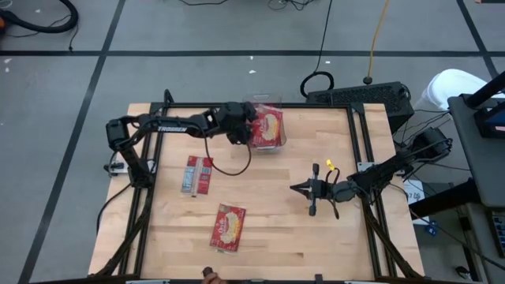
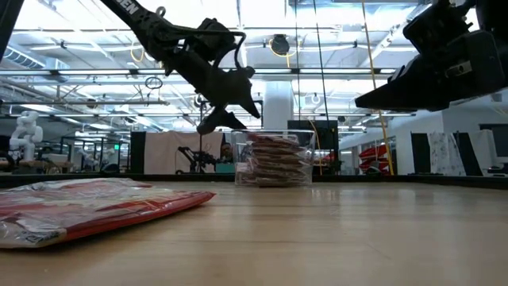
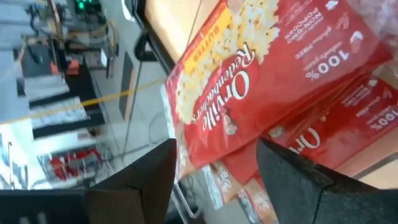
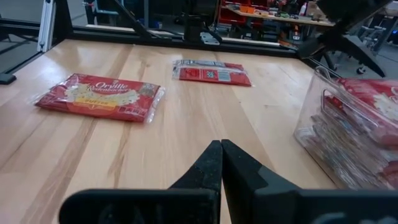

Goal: Sort popcorn bags into baskets
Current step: Put the red popcorn pack into the transparent bin

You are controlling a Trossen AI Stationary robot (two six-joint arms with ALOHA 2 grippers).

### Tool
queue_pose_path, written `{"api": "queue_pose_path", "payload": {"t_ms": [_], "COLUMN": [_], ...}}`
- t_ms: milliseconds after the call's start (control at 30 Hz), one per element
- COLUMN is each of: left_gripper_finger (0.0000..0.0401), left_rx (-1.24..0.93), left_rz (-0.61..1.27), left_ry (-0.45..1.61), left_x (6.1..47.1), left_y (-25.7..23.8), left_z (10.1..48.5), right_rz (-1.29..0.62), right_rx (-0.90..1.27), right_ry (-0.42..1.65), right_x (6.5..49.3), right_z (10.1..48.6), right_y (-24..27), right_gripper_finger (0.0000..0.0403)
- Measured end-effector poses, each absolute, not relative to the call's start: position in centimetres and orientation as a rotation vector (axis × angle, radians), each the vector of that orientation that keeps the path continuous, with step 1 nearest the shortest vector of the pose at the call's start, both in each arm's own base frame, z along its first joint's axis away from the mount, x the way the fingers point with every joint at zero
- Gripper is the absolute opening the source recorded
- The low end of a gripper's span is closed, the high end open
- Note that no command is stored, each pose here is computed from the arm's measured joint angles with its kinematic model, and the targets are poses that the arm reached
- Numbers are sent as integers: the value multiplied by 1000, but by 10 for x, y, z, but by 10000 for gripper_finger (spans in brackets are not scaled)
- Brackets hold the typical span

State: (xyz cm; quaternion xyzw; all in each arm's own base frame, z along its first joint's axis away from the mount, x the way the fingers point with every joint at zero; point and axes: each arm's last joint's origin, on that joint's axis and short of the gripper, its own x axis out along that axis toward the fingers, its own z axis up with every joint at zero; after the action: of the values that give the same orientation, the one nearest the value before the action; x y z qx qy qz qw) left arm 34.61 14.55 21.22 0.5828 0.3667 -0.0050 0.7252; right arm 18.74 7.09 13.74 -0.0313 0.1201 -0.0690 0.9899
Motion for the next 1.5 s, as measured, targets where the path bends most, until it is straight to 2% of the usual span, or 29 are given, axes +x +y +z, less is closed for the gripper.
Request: {"api": "queue_pose_path", "payload": {"t_ms": [233, 500, 600, 667, 767, 967, 1200, 1500], "left_gripper_finger": [227, 228, 227, 227, 227, 227, 227, 227], "left_rx": [1300, 1151, 946, 674, 310, -2, -112, -209], "left_rz": [86, 196, 288, 419, 528, 594, 629, 638], "left_ry": [955, 896, 839, 758, 690, 758, 697, 600], "left_x": [347, 334, 324, 315, 302, 291, 290, 286], "left_y": [130, 118, 111, 104, 95, 67, 39, 17], "left_z": [212, 242, 259, 272, 282, 268, 232, 210], "right_rz": [-140, -153, -273, -382, -411, -457, -373, -411], "right_rx": [-60, -9, 44, 50, 19, -45, 48, 140], "right_ry": [255, 261, 219, 168, 141, 279, 464, 544], "right_x": [187, 187, 188, 192, 204, 232, 240, 215], "right_z": [136, 135, 137, 144, 161, 194, 222, 218], "right_y": [71, 70, 65, 58, 44, -2, -65, -128], "right_gripper_finger": [1, 1, 1, 1, 1, 0, 0, 0]}}
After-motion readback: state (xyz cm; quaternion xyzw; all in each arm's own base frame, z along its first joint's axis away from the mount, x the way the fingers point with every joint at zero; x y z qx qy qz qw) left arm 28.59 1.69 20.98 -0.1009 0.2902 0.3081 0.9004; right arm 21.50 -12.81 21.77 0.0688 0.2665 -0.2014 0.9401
